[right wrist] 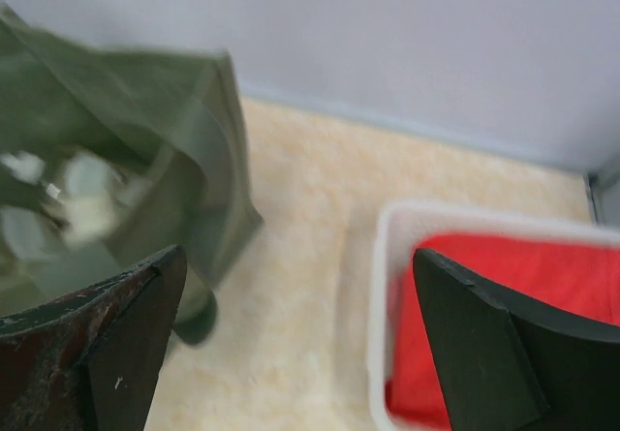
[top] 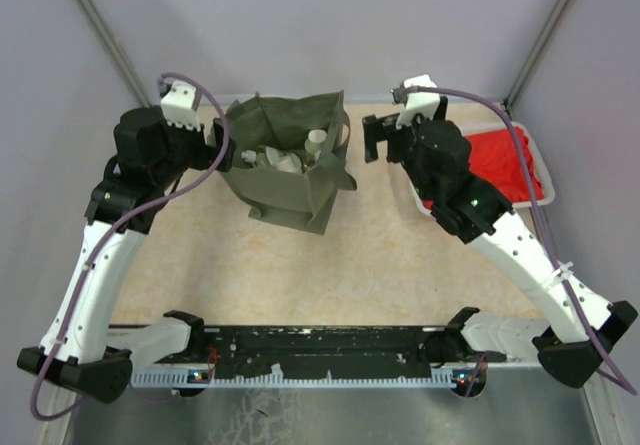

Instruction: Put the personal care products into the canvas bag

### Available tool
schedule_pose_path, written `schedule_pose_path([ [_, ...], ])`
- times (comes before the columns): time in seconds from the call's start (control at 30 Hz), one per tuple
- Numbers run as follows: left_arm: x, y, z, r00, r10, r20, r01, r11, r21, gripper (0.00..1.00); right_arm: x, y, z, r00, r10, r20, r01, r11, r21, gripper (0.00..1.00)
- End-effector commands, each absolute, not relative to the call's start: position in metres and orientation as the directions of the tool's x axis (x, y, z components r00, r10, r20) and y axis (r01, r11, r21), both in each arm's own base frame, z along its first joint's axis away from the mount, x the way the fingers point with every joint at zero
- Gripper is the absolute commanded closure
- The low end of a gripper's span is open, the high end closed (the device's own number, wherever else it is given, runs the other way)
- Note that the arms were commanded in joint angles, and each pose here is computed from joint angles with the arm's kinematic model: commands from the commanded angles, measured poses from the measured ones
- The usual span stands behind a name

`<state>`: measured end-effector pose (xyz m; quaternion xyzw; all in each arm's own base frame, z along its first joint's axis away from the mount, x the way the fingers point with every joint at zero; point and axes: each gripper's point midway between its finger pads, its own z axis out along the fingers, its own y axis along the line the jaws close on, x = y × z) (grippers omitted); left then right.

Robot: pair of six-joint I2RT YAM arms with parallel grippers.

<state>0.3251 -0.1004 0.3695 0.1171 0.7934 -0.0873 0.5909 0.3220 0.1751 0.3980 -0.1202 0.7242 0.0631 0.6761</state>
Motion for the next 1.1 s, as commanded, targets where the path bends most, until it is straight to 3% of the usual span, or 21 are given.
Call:
schedule_pose_path([
  [0.0,0.298,-0.094,0.332,-0.361,0.054,-0.931,0.27,0.962,-0.049,0.0,0.307,0.117,0.347,-0.182,-0.052,-0.982,-0.072,0.997,-0.039,0.01],
  [0.23,0.255,-0.085,0.32,-0.356,0.005,-0.934,0.268,0.958,-0.097,0.0,0.283,0.092,0.265,-0.35,-0.063,-0.935,-0.009,0.998,-0.064,0.01],
  [0.63,0.271,-0.099,0.249,-0.532,0.013,-0.847,0.258,0.955,-0.147,0.0,0.28,0.097,0.252,-0.386,-0.057,-0.921,-0.03,0.998,-0.049,0.01],
  [0.8,0.276,-0.081,0.249,-0.514,-0.004,-0.858,0.166,0.981,-0.104,0.0,0.28,0.093,0.248,-0.391,-0.076,-0.917,-0.019,0.997,-0.074,0.01],
  [1.07,0.274,-0.079,0.265,-0.429,-0.001,-0.903,0.189,0.978,-0.091,0.0,0.283,0.095,0.244,-0.398,-0.09,-0.913,-0.023,0.996,-0.088,0.01],
])
